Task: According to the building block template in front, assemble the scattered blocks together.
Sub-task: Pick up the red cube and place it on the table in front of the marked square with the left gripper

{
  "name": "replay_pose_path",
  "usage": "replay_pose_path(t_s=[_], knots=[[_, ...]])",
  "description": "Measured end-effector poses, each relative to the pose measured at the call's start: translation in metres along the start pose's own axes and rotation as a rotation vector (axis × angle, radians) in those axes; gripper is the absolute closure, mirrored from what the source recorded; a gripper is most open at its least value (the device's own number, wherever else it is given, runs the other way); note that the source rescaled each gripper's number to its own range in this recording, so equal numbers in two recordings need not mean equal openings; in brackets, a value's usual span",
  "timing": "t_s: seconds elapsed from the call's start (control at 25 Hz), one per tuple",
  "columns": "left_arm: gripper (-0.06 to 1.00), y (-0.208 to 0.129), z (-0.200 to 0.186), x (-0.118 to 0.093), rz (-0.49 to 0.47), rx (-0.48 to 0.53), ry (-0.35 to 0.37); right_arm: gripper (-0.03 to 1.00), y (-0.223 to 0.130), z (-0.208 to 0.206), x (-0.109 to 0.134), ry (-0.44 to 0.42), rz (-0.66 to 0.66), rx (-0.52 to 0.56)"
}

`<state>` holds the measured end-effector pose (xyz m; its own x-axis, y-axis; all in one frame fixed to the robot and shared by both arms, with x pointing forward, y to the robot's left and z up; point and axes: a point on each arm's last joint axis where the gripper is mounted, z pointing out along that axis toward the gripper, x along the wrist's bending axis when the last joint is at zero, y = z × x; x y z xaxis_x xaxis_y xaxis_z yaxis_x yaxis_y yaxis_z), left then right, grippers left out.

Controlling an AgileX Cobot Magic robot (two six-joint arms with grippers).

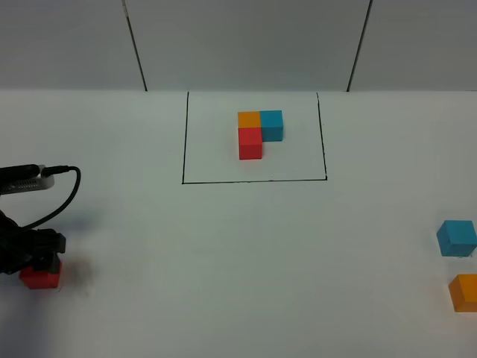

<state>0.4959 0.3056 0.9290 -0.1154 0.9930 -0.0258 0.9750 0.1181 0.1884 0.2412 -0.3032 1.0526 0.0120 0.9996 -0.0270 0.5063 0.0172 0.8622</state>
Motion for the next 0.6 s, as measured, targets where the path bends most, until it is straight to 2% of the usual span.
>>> replay_pose_path(t_s=[0.16,0.36,0.6], knots=[[0.02,0.004,0.006,-0.001,-0.005,-0.023,-0.005,0.97,0.0,0.0,0.0,0.0,0.001,0.0],[0.02,0.003,0.022,-0.001,-0.023,0.013,-0.011,0.97,0.0,0.0,0.0,0.0,0.001,0.0],[0.02,0.005,0.031,-0.003,-0.018,0.008,-0.012,0.97,0.0,0.0,0.0,0.0,0.0,0.0]])
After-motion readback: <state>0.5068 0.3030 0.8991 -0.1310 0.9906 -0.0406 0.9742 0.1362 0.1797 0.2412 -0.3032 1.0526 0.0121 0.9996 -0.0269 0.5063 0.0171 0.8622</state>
